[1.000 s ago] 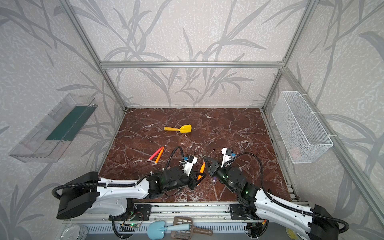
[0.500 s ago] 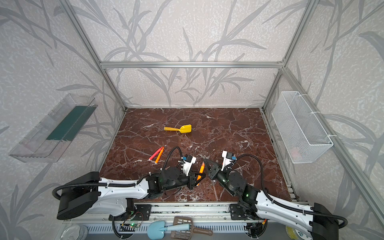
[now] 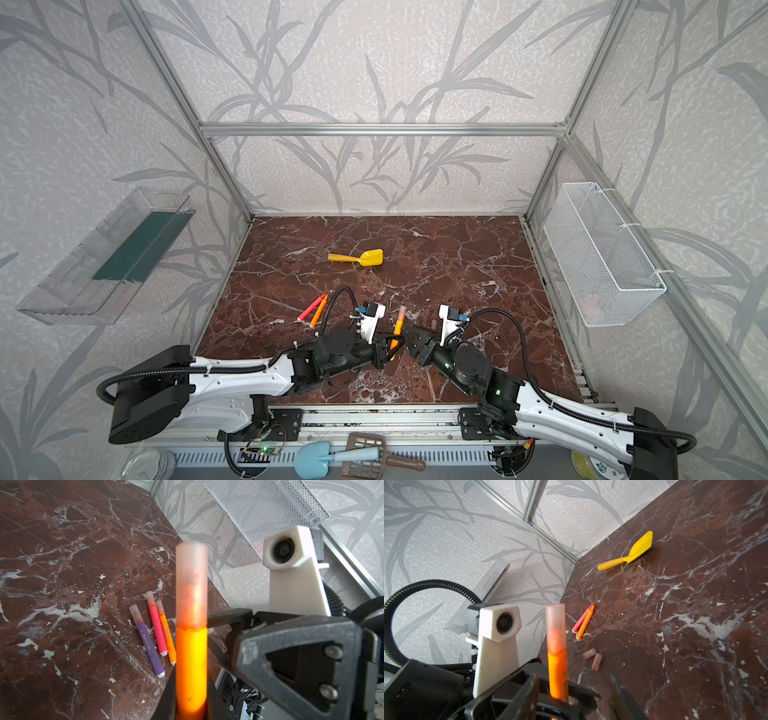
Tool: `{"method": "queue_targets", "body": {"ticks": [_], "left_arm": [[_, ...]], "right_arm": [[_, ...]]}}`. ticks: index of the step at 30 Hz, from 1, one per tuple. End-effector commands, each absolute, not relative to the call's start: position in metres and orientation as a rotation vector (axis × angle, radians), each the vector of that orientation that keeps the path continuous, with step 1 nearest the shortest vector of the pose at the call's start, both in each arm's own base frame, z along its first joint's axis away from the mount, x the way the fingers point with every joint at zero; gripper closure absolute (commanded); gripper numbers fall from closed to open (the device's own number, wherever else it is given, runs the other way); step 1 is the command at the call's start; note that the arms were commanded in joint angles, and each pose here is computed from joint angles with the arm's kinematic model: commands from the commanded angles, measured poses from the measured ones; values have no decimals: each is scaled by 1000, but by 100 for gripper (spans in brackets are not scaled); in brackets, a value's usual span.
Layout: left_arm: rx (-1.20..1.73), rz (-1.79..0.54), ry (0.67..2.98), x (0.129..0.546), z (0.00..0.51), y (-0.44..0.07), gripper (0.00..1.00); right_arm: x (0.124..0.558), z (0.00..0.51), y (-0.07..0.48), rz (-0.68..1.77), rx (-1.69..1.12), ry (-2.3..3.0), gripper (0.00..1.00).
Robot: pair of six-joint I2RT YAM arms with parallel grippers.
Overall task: Insert the pens into the pen caps
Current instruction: 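Align the cap over the orange marker tip and push it down, then press the cap onto the orange marker with both grippers together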
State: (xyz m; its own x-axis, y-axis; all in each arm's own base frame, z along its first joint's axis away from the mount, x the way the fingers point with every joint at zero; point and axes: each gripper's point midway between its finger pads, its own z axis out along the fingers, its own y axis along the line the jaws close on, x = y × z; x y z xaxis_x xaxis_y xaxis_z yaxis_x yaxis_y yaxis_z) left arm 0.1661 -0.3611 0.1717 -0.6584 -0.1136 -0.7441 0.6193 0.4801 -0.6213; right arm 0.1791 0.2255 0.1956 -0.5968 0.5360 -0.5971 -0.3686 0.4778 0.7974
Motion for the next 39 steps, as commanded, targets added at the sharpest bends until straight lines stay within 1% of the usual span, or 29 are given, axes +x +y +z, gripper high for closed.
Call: {"method": "queue_targets", "body": {"ticks": [1, 3, 5, 9, 13, 22, 27, 34, 36, 38, 39], "left_arm": [[487, -1162, 1935, 162, 179, -362, 100], [516, -1134, 1939, 158, 176, -363, 100], [544, -1110, 1942, 154, 173, -365, 100], [614, -1091, 1929, 143, 173, -374, 100], [665, -1059, 1925, 135, 171, -381, 100], [696, -1041, 1924, 130, 169, -386, 100], [696, -1027, 1933, 131, 165, -384, 100], [709, -1046, 1923, 128, 169, -387, 100], [711, -1045, 1923, 128, 169, -387, 100], [693, -1030, 1920, 131, 170, -385, 100], [676, -1016, 1922, 134, 170, -383, 100]], "right_arm": [[183, 210, 217, 1194, 131, 1794, 37], [183, 217, 216, 1187, 121, 1780, 33], [184, 222, 216, 1182, 117, 1769, 32], [189, 228, 217, 1145, 123, 1766, 31], [194, 229, 222, 1115, 124, 1791, 33], [200, 231, 230, 1085, 122, 1816, 58], [200, 232, 230, 1079, 118, 1816, 66], [200, 227, 240, 1079, 91, 1849, 80], [200, 225, 242, 1076, 82, 1858, 86], [199, 223, 245, 1080, 68, 1873, 97], [198, 221, 245, 1080, 59, 1884, 100]]}}
